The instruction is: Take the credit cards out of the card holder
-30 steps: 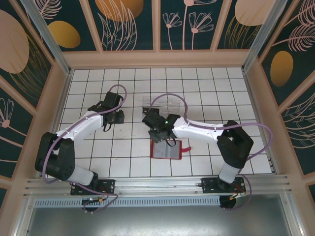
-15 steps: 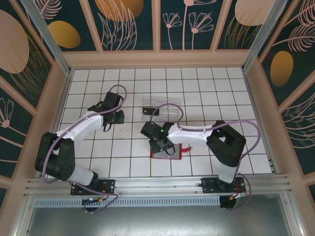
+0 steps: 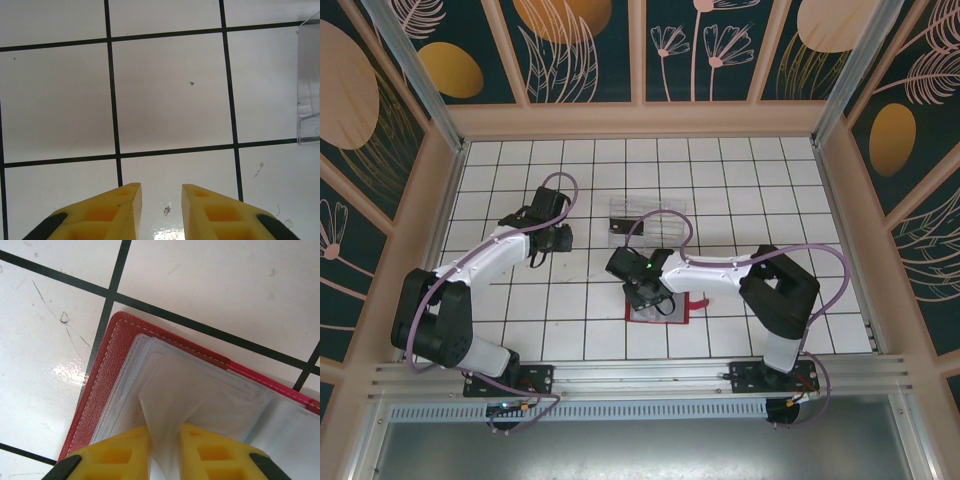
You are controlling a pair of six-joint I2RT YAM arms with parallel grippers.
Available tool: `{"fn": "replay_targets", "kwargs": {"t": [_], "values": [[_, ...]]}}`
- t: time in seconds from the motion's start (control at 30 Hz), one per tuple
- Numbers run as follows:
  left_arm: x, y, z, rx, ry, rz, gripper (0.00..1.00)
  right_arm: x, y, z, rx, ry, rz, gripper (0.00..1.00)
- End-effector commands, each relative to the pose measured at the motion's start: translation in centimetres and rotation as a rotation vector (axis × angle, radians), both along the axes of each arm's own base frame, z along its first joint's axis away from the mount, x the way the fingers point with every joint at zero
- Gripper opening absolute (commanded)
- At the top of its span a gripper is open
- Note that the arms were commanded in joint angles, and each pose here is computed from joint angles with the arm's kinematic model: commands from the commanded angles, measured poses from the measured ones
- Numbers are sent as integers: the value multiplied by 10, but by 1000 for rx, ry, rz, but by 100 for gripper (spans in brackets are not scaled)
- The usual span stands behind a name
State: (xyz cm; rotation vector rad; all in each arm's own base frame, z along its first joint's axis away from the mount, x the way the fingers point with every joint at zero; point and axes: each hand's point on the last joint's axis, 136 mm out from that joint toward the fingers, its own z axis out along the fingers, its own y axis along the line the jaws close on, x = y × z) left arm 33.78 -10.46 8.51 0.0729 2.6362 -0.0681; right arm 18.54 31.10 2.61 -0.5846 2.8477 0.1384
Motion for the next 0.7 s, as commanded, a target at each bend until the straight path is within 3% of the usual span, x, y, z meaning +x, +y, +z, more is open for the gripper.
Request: {"fn": "replay_targets", "kwargs": {"t": [0.0,0.23,0.47,0.67], "values": [[0,-6,0,-40,1,-13,27,-2,-19,-3,-58,-19,-32,18],[-10,-56,19,-263,24,-99,26,0,-25,10,-32,-55,-52,14],[-53,-126,13,-486,140,-191,22,-1,-32,11,24,-63,-82,14],[-86,-153,1,-596,231,-198,19,0,-33,17,65,-89,-91,14]]}}
